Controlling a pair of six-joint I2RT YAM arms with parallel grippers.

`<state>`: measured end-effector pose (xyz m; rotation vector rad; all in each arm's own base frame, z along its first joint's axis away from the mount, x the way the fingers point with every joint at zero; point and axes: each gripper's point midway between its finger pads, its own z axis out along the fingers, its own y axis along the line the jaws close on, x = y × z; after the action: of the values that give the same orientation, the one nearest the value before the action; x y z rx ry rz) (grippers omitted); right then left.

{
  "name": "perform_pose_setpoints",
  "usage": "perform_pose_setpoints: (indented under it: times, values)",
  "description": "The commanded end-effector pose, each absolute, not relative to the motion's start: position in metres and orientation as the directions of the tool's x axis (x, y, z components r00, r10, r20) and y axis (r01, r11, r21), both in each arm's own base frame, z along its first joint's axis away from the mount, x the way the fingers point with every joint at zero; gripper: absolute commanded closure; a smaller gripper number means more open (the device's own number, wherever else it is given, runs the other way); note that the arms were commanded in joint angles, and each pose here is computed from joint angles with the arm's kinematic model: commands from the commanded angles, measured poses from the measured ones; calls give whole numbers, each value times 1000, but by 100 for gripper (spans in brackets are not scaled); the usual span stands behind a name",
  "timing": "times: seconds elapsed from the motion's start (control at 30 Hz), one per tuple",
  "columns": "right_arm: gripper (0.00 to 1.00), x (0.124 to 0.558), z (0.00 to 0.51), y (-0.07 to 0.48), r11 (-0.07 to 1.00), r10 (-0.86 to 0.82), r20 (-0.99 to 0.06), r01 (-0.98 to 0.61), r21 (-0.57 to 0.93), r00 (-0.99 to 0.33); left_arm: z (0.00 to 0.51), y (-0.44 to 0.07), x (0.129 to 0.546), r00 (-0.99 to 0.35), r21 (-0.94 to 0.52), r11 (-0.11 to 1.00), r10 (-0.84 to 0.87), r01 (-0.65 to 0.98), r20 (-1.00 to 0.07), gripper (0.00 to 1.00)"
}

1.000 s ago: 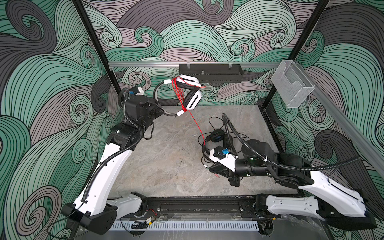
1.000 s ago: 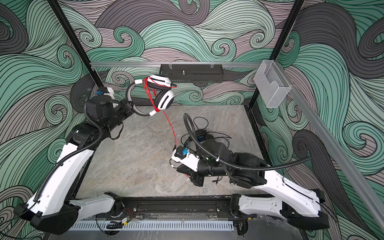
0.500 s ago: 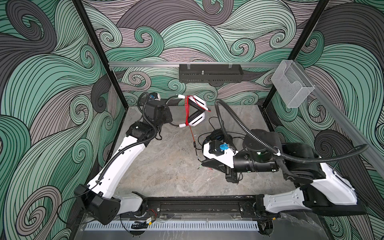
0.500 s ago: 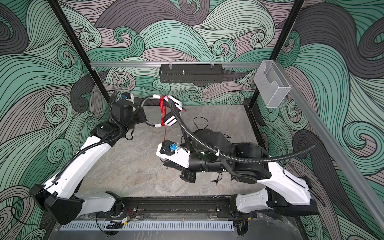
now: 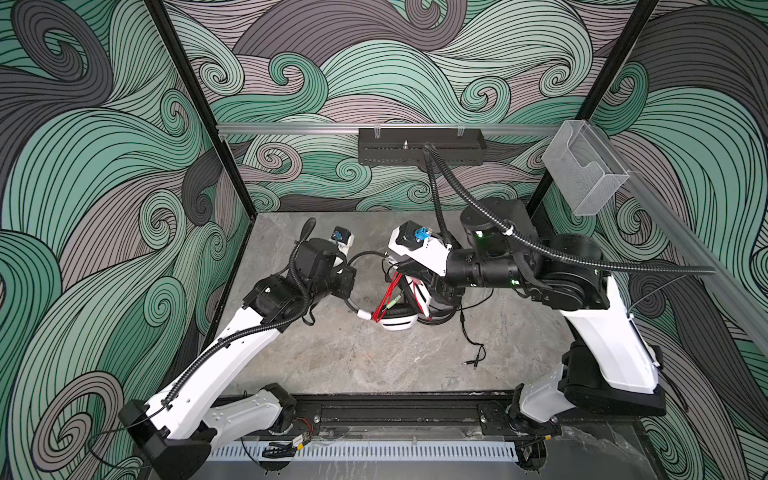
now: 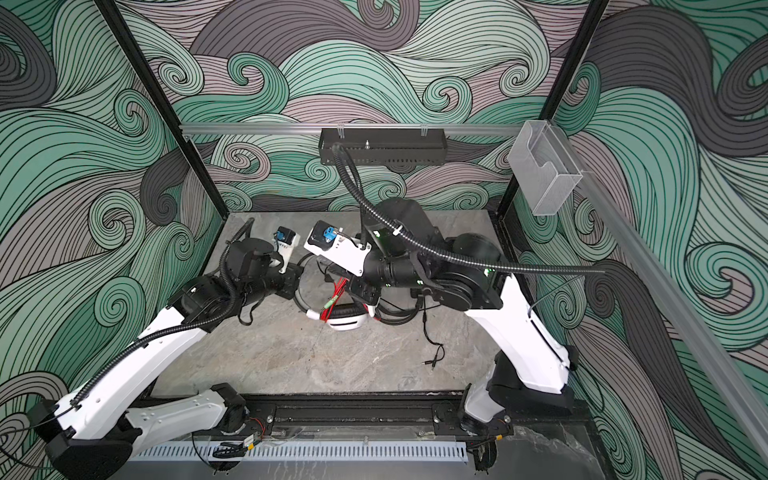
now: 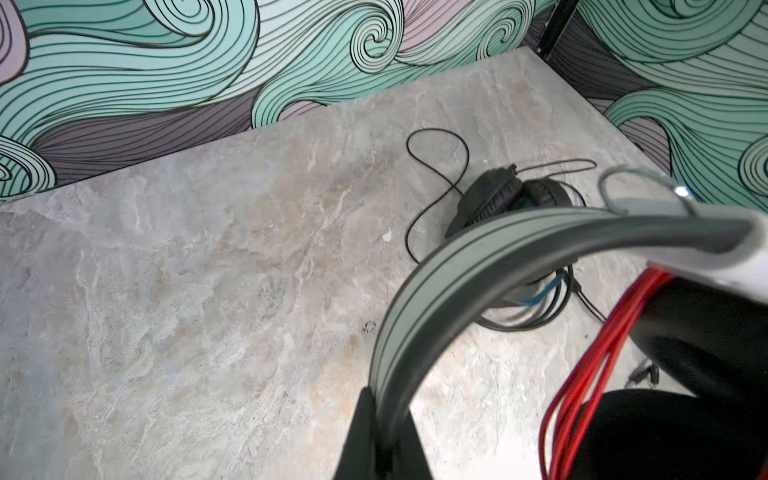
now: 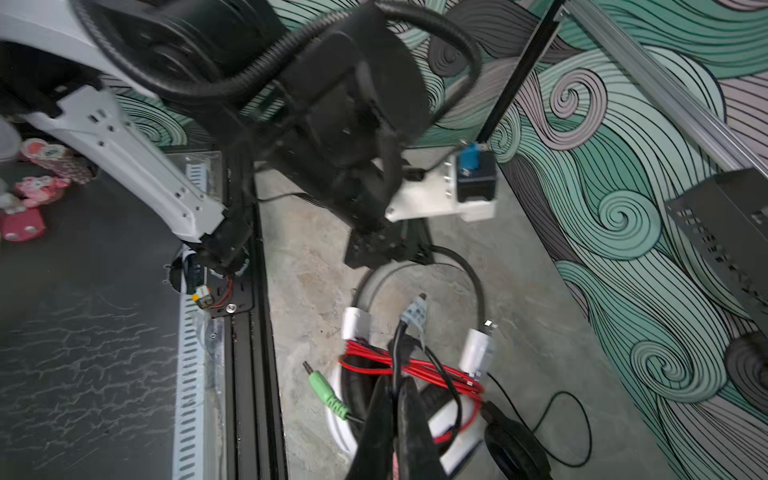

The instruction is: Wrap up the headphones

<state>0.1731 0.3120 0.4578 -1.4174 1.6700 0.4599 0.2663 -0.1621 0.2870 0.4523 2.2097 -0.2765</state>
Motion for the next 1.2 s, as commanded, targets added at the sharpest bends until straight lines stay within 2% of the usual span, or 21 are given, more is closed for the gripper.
perform_pose_setpoints:
  times: [0.0,0.2,0.47,0.77,1.0,1.17]
  values:
    - [100,190,455,301,292,-629,-777,-914,-283,39,298,-161,243,-581,-90,885,221,458,-783,100]
    - [100,218,431,301,345,-657,-754,-899,-269,-26,294,-158,225,-602,-115,864,241,491,-761,100]
    - [100,257,403,264,515,-622,-766,-822,-242,-163,295,-158,216,-612,-141,856,231,498,-757,100]
    - [100,284,337,256,567,-609,-743,-808,-162,-278,302,-162,212,-622,-171,842,226,512,-750,100]
    - [72,298,283,258,591,-578,-725,-805,-57,-374,306,-161,209,-639,-189,843,216,503,-739,100]
    - [52,304,289,251,622,-562,-735,-780,-72,-379,308,-157,208,-673,-193,862,207,469,-710,100]
